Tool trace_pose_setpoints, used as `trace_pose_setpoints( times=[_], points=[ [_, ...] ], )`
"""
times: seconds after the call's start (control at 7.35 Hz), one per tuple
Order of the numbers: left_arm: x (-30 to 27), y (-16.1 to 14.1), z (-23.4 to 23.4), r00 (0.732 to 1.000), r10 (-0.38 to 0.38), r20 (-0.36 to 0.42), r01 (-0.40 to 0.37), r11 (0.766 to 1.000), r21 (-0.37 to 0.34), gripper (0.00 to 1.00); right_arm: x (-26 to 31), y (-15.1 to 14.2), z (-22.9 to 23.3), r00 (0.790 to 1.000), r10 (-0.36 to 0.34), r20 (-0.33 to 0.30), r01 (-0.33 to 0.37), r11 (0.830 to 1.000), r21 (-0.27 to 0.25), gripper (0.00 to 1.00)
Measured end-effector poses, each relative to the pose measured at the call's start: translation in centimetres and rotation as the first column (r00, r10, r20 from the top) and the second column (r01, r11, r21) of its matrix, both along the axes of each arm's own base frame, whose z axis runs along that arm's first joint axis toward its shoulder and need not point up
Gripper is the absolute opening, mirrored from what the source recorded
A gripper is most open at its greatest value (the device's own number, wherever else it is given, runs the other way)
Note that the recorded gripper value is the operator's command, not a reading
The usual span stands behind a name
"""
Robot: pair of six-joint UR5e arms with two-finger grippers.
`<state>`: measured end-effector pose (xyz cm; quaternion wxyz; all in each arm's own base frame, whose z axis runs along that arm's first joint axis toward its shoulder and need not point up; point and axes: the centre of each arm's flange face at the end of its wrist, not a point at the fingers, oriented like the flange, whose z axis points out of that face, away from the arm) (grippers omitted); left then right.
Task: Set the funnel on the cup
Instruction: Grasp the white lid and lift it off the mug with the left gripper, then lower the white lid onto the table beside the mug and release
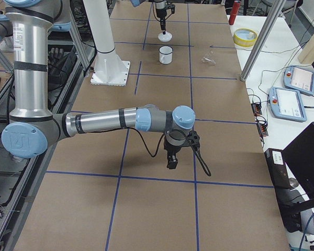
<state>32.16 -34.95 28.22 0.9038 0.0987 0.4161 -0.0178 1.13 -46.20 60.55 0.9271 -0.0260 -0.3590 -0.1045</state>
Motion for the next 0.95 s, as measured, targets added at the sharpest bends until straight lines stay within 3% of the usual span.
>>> trace_pose_setpoints(
  times=[0.27,0.41,0.95],
  points=[
    [-1.9,1.6,8.2,0.999,0.005,-0.042,-0.003,0.999,0.035,0.00,0.0,0.0,0.0,1.000,0.000,0.000,0.000,1.000,0.000,1.00],
    [-1.4,1.8,11.2,0.999,-0.001,-0.047,0.002,1.000,0.020,0.00,0.0,0.0,0.0,1.000,0.000,0.000,0.000,1.000,0.000,1.00],
    [4.2,1.5,14.1,0.999,-0.024,-0.041,0.023,0.999,-0.023,0.00,0.0,0.0,0.0,1.000,0.000,0.000,0.000,1.000,0.000,1.00]
  ],
)
